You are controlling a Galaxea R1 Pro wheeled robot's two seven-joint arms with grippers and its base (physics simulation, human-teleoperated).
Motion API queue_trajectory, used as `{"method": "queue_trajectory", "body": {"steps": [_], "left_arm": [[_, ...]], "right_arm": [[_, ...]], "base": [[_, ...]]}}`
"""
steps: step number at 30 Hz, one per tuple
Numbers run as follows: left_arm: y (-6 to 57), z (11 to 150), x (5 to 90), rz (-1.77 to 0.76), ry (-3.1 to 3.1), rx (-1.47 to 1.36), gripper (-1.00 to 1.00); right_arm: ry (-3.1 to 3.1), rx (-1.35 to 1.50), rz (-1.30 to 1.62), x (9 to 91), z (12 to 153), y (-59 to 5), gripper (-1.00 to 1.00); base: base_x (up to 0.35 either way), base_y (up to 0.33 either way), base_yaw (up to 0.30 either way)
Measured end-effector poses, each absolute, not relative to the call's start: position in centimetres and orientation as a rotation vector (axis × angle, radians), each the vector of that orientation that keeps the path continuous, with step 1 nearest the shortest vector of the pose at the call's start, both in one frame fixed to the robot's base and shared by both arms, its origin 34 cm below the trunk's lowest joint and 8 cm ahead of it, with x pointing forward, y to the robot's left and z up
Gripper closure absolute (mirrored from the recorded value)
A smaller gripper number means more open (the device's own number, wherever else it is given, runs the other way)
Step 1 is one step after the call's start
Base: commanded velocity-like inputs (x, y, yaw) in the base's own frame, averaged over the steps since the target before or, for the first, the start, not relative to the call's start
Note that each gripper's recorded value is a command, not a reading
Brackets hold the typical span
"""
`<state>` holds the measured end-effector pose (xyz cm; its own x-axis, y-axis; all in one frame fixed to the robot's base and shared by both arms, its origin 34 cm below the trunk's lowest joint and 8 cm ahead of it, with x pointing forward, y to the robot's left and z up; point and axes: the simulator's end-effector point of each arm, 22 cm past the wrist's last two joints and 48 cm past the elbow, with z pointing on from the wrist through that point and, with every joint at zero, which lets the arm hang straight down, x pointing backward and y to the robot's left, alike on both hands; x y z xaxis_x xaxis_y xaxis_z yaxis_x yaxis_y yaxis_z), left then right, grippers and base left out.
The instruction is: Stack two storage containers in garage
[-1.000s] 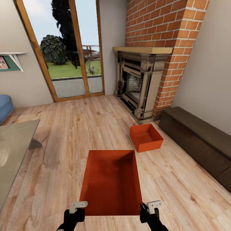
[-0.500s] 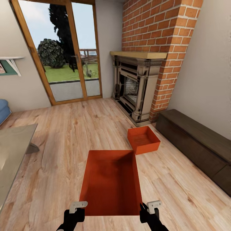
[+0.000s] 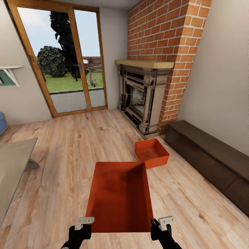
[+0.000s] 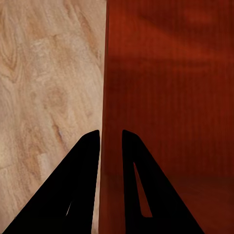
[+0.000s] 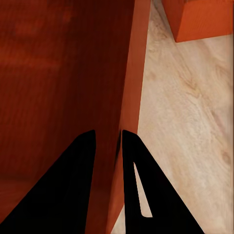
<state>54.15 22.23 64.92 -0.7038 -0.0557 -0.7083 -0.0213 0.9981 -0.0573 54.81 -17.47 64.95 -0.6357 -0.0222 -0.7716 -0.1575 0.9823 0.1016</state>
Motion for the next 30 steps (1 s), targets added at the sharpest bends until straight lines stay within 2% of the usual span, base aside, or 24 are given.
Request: {"method": "queue_trajectory", "body": {"steps": [7,30], "left_arm": [[22.2,66.3,54.3,-0.057,2.34,-0.053,1.0],[22.2,69.6,54.1,-0.057,2.331,-0.053,1.0]], "right_arm": [[2.243,-0.126,0.198,55.0,66.3,-17.5,1.0],[2.233,-0.127,0.197,54.8,69.6,-17.5,1.0]], "base": [[0.0,0.0,-0.071],[0.0,0.0,-0.001]]}}
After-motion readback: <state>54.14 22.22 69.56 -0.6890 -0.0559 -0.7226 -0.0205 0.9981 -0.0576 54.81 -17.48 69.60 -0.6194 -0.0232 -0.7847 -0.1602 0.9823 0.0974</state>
